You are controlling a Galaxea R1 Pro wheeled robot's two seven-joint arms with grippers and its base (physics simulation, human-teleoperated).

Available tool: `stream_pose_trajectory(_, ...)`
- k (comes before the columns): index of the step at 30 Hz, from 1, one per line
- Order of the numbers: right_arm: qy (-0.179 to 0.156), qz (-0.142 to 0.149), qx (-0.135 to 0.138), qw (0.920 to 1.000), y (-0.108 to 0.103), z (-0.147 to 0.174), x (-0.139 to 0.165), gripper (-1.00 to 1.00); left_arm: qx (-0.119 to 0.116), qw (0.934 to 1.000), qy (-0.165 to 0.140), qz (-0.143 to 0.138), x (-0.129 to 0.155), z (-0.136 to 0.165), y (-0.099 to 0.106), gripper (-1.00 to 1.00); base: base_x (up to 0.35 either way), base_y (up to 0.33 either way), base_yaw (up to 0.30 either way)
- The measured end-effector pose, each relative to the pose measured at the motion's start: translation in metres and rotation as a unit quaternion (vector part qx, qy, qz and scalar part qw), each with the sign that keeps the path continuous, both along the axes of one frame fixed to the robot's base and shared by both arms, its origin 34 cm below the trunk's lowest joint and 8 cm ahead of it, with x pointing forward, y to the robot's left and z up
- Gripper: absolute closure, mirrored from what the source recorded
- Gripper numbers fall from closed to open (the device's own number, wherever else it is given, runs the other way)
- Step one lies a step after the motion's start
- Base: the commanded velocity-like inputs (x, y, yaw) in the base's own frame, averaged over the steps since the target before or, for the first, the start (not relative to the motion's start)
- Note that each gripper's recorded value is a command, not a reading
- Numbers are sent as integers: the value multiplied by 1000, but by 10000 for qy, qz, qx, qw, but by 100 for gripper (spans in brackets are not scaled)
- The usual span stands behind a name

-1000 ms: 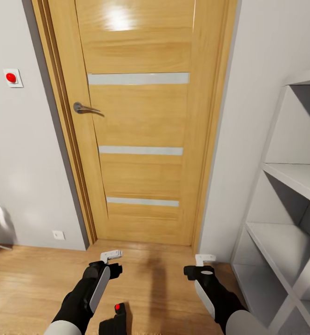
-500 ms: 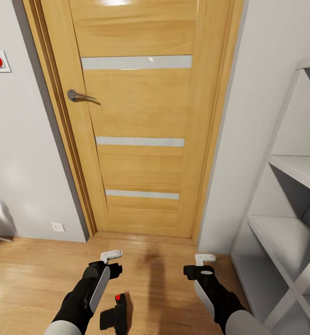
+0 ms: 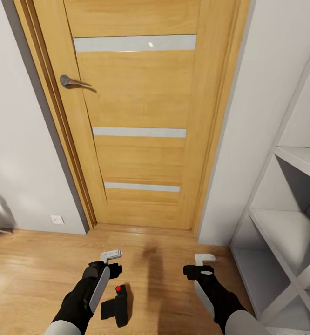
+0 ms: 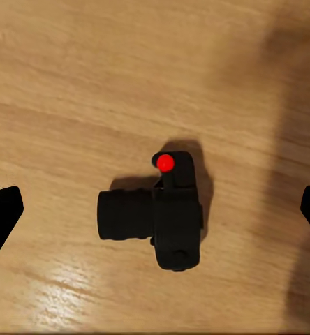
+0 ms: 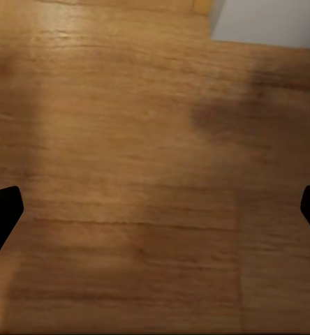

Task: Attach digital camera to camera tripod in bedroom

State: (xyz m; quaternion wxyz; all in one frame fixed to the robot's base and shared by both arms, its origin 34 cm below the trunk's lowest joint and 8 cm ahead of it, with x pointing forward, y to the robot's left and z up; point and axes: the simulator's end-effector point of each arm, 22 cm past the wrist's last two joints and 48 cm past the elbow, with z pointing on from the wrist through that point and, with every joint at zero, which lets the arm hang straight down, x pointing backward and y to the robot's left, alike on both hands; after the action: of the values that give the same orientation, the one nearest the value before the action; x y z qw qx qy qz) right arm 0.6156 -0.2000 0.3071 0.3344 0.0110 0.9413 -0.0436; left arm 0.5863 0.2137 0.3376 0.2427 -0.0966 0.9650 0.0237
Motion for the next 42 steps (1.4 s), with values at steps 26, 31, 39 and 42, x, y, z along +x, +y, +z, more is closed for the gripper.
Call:
stream_pose_trajectory(26, 525, 2, 4, 9986, 0, -58, -24, -100, 0, 9986, 527, 0, -20, -55, 0, -100, 0, 0, 0)
stream_pose_trajectory(31, 630, 0, 2, 9980, 0, -69, -29, -100, 1, 9981, 622, 1, -25, -65, 0, -100, 0, 0, 0)
stream_pose_trajectory(39, 795, -3, -1, 9968, -1, -87, -38, -100, 2, 9969, 782, 1, -32, -81, 0, -100, 0, 0, 0)
stream_pose_trajectory(42, 856, -2, -2, 9963, -1, -93, -42, -100, 1, 9964, 844, 1, -35, -87, 0, -100, 0, 0, 0)
